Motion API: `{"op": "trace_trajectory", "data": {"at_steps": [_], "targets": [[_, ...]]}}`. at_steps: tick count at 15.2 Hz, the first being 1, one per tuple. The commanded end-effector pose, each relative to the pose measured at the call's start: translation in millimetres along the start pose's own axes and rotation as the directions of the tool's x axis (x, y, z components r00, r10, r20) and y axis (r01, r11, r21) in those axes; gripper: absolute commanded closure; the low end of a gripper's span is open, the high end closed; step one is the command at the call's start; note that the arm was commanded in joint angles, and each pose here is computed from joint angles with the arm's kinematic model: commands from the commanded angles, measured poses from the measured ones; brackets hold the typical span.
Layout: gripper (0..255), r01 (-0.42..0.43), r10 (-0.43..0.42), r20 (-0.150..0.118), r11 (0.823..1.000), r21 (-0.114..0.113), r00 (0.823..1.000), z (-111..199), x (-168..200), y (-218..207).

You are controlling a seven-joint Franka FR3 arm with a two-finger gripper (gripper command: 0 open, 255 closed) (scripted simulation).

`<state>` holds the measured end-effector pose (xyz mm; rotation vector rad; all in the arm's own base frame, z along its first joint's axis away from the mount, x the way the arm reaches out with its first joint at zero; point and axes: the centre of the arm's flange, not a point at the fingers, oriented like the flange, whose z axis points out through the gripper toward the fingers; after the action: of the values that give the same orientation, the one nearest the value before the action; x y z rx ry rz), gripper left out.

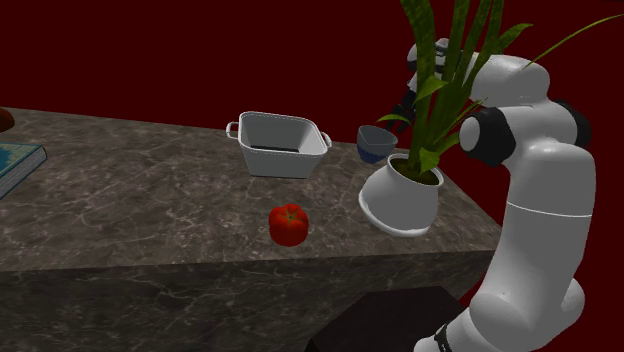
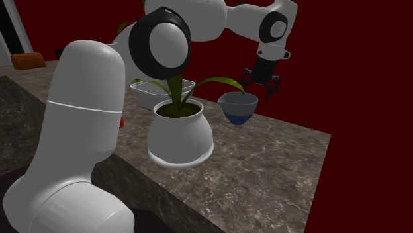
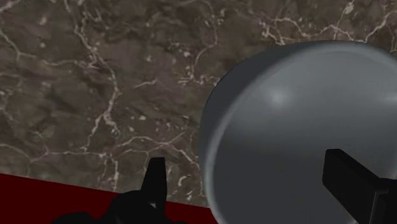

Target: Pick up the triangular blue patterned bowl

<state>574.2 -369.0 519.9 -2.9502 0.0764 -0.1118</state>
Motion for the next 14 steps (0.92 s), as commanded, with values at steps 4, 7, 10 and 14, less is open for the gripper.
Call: {"op": "trace_trajectory", "data": {"at_steps": [4, 7, 10, 14], "targets": [[0, 0.002, -0.002, 0.002, 1.000, 0.005, 1.000, 19, 9, 13], [0, 0.002, -0.002, 0.002, 1.000, 0.005, 1.000, 35, 8, 16], [0, 0.002, -0.002, 0.002, 1.000, 0.005, 1.000, 43, 7, 18], [255, 0.002, -0.002, 0.002, 1.000, 0.005, 1.000, 42, 7, 18]]}}
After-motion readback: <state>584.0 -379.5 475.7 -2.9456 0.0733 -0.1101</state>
